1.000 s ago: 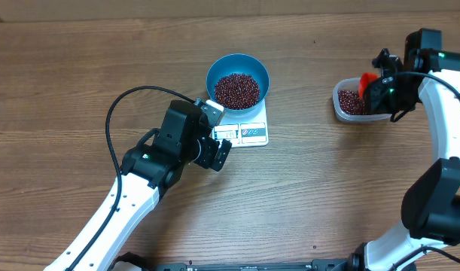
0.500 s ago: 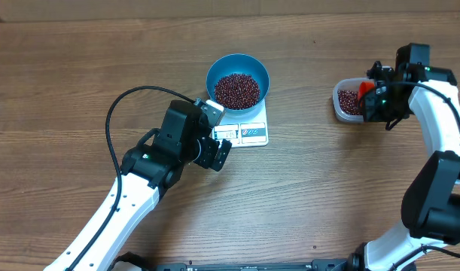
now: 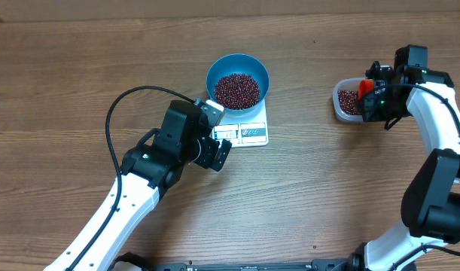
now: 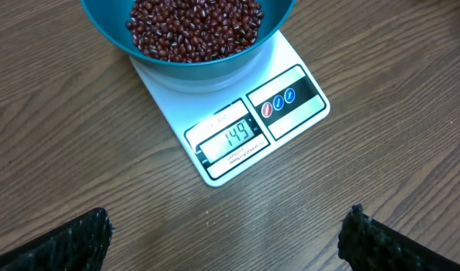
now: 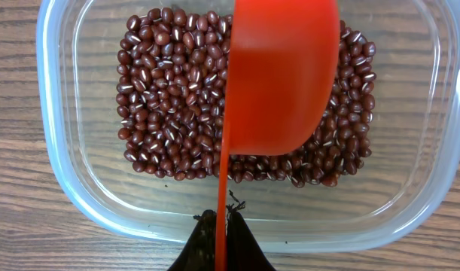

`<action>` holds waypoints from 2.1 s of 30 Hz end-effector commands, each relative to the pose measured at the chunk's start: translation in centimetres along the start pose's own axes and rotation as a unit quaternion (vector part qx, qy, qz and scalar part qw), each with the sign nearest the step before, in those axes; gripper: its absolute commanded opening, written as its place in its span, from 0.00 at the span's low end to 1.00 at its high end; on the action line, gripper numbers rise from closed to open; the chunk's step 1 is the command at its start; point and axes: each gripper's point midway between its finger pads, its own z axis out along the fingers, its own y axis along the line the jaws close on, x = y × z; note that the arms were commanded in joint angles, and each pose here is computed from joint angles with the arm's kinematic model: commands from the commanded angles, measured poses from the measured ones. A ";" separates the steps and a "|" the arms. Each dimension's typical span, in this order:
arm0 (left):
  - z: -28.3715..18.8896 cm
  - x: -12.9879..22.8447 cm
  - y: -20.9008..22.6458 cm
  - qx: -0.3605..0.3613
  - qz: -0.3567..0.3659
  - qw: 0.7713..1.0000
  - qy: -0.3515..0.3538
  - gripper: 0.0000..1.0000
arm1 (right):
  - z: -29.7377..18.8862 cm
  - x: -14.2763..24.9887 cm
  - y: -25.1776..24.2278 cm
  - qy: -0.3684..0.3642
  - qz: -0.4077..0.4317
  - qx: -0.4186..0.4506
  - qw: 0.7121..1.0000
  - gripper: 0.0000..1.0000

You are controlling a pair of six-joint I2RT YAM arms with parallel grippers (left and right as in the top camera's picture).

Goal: Scoop item into bowl and weigh 150g on scale
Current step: 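Dip the red scoop into the beans in the tub and fill it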

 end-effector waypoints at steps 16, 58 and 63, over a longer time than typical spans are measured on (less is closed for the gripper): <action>0.2 0.2 0.3 -0.004 0.000 1.000 0.004 1.00 | 0.4 1.6 0.9 0.030 -0.025 -0.028 0.999 0.04; 0.2 0.2 0.3 -0.004 0.000 1.000 0.004 0.99 | 1.3 3.0 3.6 0.075 -0.046 -0.051 0.995 0.04; 0.2 0.2 0.3 -0.004 0.000 1.000 0.004 0.99 | 1.3 2.9 4.2 0.072 -0.051 -0.060 0.994 0.04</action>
